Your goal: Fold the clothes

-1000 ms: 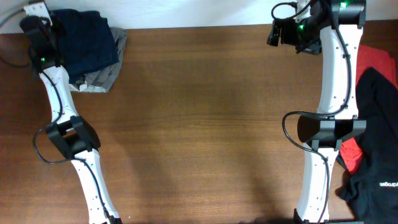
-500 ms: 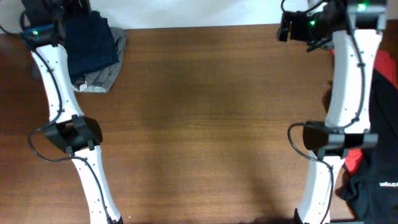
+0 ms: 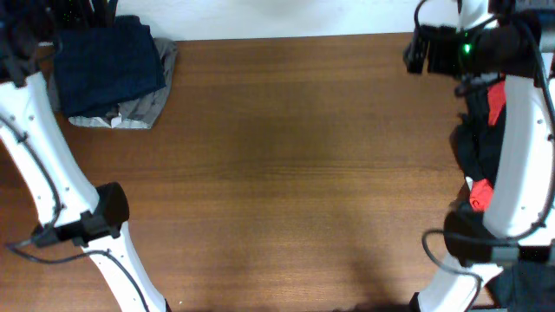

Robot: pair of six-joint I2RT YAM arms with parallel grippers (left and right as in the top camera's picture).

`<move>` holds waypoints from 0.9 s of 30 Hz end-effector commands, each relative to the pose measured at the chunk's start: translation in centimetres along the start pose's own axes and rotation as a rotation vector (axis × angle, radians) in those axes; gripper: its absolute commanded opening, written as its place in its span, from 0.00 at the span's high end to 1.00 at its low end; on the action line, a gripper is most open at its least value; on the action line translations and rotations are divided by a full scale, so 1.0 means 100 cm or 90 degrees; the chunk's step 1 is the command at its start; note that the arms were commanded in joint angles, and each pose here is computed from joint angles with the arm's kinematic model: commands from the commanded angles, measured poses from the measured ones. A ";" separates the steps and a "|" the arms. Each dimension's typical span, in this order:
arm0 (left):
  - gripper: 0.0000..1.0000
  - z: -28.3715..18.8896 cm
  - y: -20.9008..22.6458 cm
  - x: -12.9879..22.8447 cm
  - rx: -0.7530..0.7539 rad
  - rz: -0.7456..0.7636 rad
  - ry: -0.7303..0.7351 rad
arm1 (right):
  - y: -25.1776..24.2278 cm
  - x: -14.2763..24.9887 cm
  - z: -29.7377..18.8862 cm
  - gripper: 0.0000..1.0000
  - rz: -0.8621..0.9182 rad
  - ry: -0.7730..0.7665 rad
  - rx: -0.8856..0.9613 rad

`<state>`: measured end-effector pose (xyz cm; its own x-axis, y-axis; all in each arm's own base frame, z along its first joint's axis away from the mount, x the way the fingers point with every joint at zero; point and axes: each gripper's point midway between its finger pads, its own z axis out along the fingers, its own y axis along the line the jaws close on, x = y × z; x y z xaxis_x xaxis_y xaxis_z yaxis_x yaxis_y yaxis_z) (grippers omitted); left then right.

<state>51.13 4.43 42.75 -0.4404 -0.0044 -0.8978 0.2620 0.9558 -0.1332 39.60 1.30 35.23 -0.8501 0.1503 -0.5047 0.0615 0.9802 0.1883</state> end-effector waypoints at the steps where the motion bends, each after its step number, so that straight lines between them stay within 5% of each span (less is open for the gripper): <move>1: 0.01 -0.008 -0.017 0.006 0.018 0.059 0.020 | -0.014 0.023 -0.012 0.01 -0.009 0.021 0.051; 9: 0.01 0.033 -0.084 0.049 0.121 0.120 0.123 | -0.023 0.067 -0.032 0.01 -0.006 0.052 0.079; 17: 0.01 0.057 -0.108 0.071 0.098 0.131 0.182 | -0.039 0.117 -0.053 0.01 -0.005 0.067 0.127; 27: 0.01 0.047 -0.093 0.090 0.020 0.085 0.248 | -0.065 0.117 -0.071 0.02 0.025 0.030 0.186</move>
<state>48.77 -6.47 33.51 -0.6846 0.2609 -0.6806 0.4058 0.9121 -0.0586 25.68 -2.59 34.23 -0.8710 0.1756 -0.4589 0.1934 0.9811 0.0085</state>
